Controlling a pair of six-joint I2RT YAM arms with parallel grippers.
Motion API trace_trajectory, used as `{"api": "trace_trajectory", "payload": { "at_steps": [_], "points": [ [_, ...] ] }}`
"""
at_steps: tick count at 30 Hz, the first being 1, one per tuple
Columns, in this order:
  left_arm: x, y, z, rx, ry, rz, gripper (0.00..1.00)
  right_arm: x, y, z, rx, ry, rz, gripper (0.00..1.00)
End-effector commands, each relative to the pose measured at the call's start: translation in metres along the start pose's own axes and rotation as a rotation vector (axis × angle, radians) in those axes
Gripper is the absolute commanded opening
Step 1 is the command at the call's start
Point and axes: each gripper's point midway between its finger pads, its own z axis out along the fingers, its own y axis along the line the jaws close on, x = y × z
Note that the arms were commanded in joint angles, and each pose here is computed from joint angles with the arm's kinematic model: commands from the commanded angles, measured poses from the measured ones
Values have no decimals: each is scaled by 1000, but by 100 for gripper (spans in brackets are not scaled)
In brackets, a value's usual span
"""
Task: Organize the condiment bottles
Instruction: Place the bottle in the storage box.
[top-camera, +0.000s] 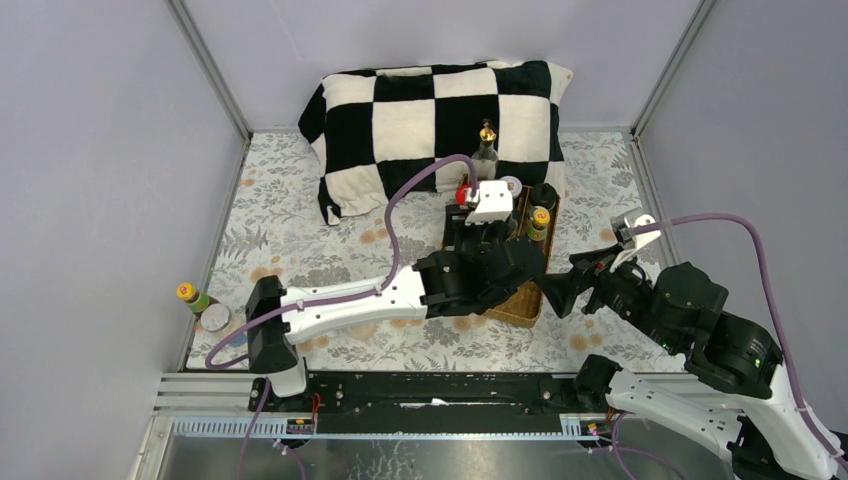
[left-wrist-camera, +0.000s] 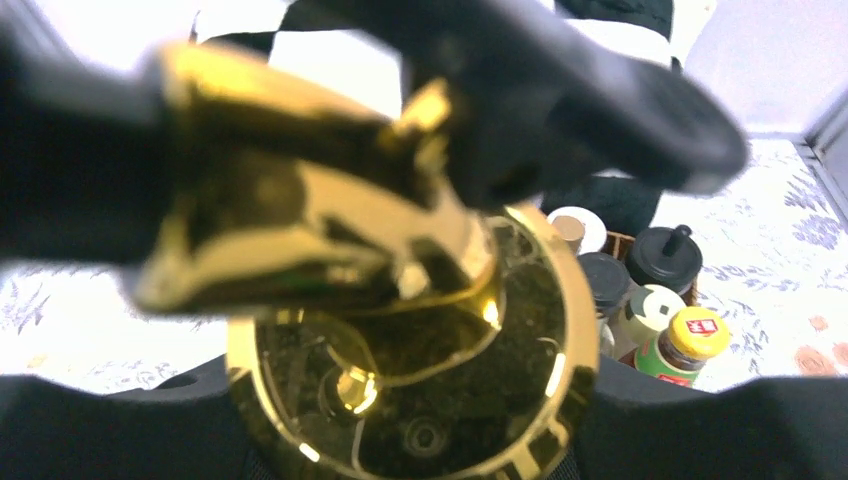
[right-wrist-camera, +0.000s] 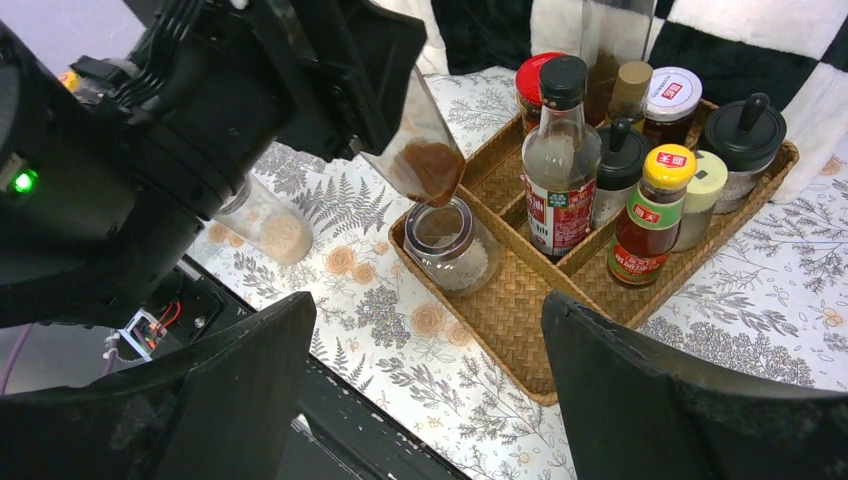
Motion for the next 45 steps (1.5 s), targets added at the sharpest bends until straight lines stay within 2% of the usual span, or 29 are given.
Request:
{"api": "trace_trajectory", "payload": {
  "at_steps": [1,7,20,29,36,45],
  "points": [
    [-44,-14,3,48,-37,-97,51,0,0,-3,-8,-9,10,90],
    [-36,-29,21,117,-33,-21,51,4,-1,-3,-4,-7,7,91],
    [-9,-28,123,263,11,-39,48,14,-6,8,24,17,-15,91],
    [18,-59,130,447,10,-41,47,21,-7,21,43,35,-26,91],
    [39,-53,126,485,12,-92,46,27,-7,25,44,50,-26,91],
    [93,-43,141,530,-11,-119,43,34,-5,31,38,69,-18,91]
  ]
}}
